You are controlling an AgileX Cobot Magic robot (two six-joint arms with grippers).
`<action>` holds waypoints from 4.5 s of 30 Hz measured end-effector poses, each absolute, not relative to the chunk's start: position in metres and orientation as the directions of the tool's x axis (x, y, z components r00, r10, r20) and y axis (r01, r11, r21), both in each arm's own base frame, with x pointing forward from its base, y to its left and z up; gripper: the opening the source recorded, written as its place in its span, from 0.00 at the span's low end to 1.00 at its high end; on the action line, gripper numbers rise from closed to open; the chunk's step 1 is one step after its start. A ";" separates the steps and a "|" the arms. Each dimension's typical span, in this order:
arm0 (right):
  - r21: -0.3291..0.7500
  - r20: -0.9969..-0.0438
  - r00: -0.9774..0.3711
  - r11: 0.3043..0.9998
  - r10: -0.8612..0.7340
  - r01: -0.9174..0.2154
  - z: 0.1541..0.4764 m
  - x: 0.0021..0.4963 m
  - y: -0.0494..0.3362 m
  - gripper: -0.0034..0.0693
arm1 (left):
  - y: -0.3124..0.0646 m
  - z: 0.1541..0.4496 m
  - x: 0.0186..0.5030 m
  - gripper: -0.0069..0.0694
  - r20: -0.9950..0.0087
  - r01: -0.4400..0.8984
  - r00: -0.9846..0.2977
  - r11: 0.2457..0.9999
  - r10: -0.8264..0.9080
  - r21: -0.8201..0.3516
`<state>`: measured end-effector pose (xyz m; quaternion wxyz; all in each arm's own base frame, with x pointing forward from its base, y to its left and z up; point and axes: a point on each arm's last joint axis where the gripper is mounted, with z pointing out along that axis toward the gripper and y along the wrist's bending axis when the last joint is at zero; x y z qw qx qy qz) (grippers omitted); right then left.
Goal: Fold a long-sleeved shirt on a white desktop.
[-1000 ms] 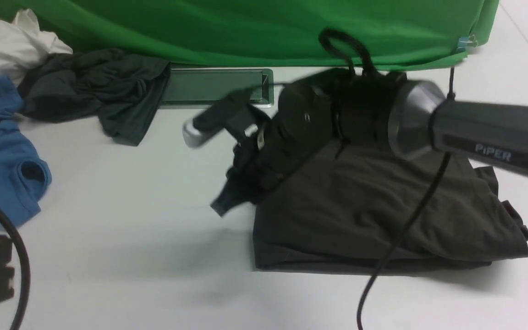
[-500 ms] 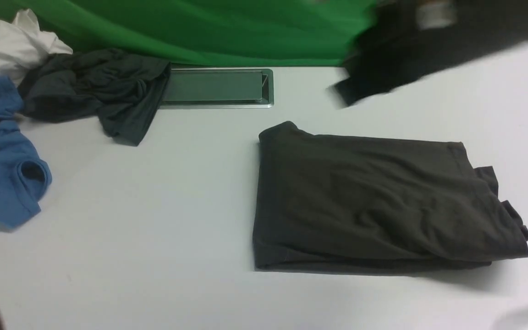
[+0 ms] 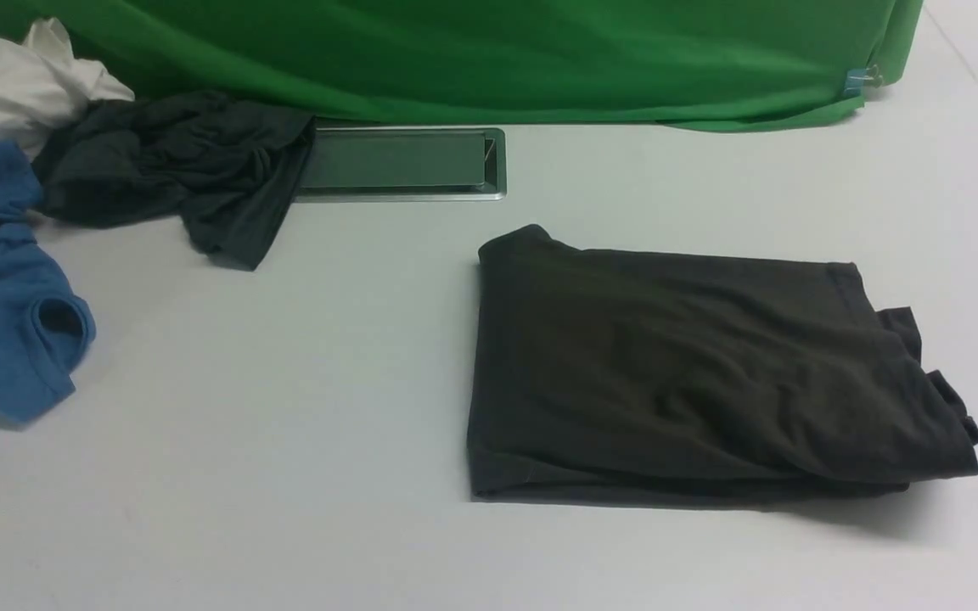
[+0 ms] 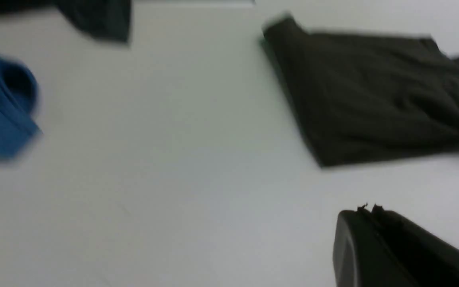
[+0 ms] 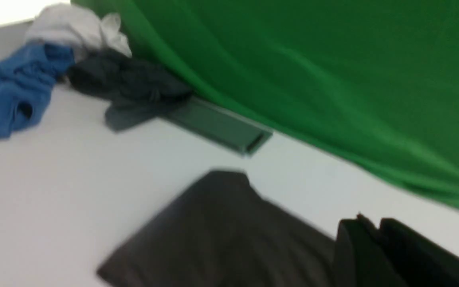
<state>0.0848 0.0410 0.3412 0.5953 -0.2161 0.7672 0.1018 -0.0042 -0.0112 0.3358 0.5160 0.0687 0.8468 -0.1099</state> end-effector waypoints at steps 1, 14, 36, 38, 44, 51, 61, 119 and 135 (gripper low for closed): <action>-0.101 -0.957 -0.200 0.887 -0.210 -0.450 0.331 0.075 0.035 0.18 | -0.008 0.341 -0.002 0.12 -0.919 0.209 -0.394 0.974 0.004 -0.085; -0.043 -0.986 -0.125 0.898 -0.108 -0.438 0.333 0.057 0.025 0.22 | -0.006 0.355 0.003 0.12 -0.972 0.195 -0.235 0.980 0.003 -0.045; -0.040 -0.987 -0.125 0.898 -0.105 -0.438 0.333 0.057 0.025 0.31 | -0.003 0.315 0.029 0.12 -0.982 0.106 -0.014 0.977 0.188 0.185; -0.040 -0.987 -0.125 0.898 -0.105 -0.438 0.333 0.057 0.025 0.32 | -0.002 0.290 0.034 0.12 -0.982 0.058 0.020 0.980 0.189 0.189; -0.039 -0.987 -0.124 0.898 -0.104 -0.439 0.333 0.057 0.025 0.35 | 0.002 0.201 0.054 0.12 -0.988 -0.029 -0.147 0.998 0.049 0.054; -0.039 -0.987 -0.124 0.898 -0.104 -0.439 0.333 0.057 0.025 0.37 | 0.003 0.186 0.055 0.12 -0.981 -0.043 -0.194 0.998 0.029 0.038; -0.038 -0.987 -0.124 0.898 -0.103 -0.439 0.333 0.057 0.025 0.37 | 0.000 0.187 0.055 0.12 -0.983 0.000 -0.178 0.999 0.049 0.049; -0.068 -0.985 -0.166 0.996 -0.057 0.061 0.195 0.058 -0.006 0.38 | 0.001 0.188 0.055 0.13 -0.983 -0.001 -0.175 0.999 0.048 0.049; -0.041 -0.987 -0.155 0.997 -0.029 0.073 0.190 0.056 -0.006 0.38 | 0.001 0.188 0.055 0.14 -0.984 -0.001 -0.173 0.999 0.049 0.050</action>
